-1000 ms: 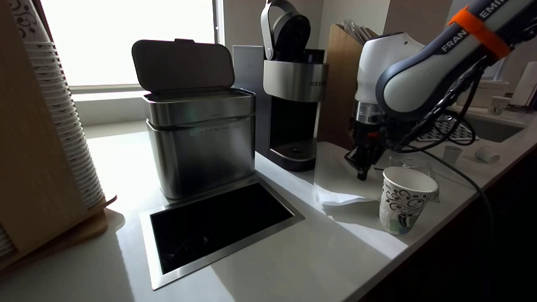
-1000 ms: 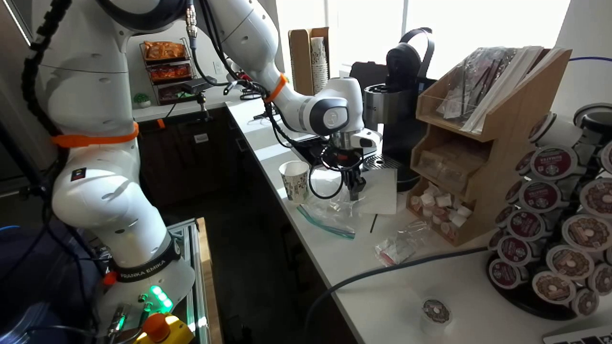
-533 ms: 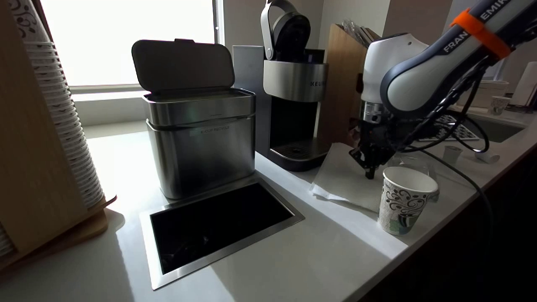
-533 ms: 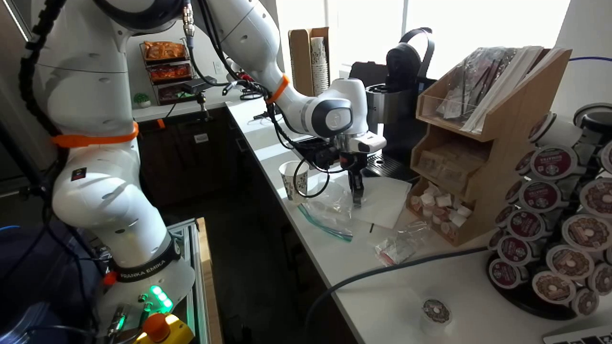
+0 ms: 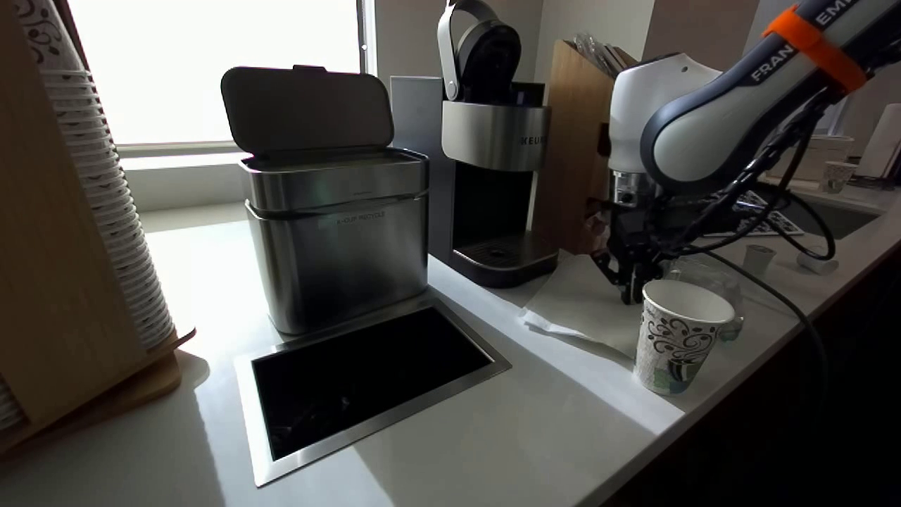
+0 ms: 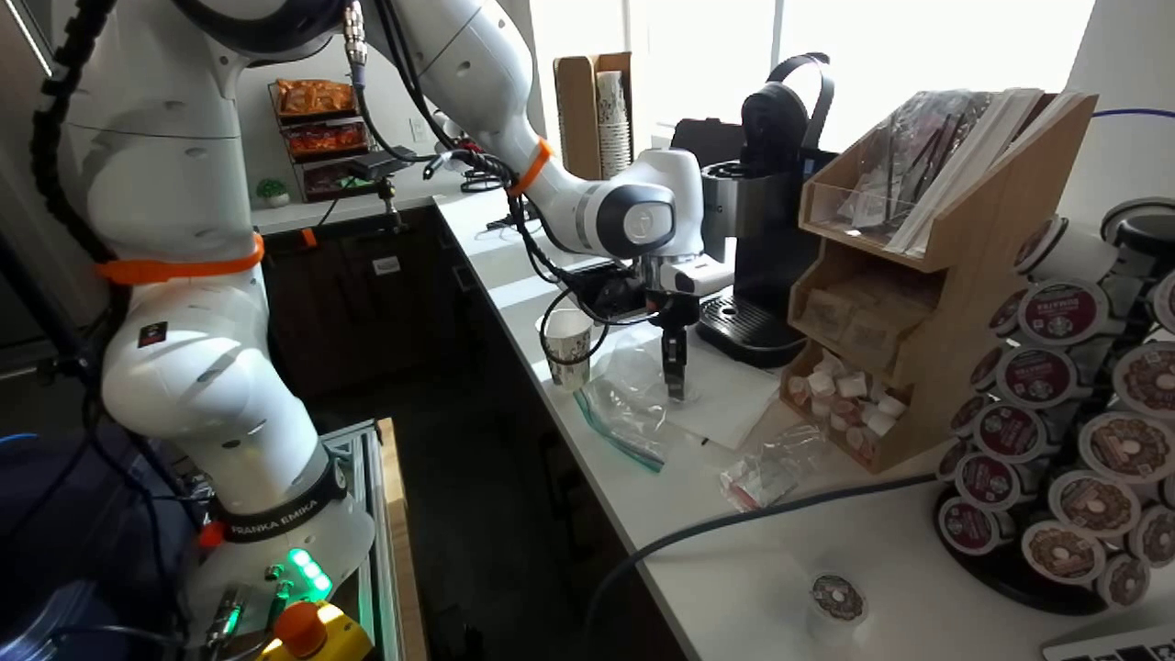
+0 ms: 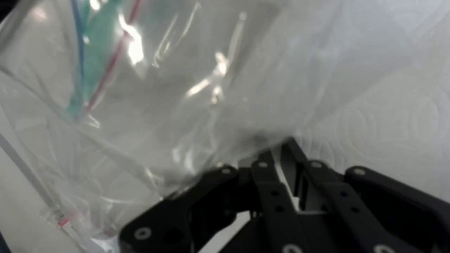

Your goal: Put the cup in the coffee maker

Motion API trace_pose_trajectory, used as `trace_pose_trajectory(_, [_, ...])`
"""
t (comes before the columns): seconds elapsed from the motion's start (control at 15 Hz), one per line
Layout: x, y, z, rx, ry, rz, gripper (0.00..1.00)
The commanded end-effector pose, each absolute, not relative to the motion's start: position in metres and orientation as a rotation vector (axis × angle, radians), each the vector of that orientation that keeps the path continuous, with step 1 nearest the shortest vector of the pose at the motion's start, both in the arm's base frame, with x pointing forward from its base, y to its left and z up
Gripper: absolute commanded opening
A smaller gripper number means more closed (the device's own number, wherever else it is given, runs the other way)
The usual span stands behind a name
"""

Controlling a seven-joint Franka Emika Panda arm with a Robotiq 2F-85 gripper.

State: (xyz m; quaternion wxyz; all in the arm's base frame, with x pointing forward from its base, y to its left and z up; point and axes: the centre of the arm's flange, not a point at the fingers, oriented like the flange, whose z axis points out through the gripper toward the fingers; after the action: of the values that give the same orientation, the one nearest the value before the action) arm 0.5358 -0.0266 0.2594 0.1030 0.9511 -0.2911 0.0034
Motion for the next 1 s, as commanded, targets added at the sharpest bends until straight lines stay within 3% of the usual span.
trace_pose_trajectory(0.0, [0.519,-0.016,0.29,2.758,-0.853,0.088,0.49])
trace_pose_trajectory(0.47, [0.513,0.016,0.361,2.828,-0.736,0.34,0.99])
trace_pose_trajectory(0.93, [0.484,0.066,0.384,2.971,-0.447,0.293,1.0])
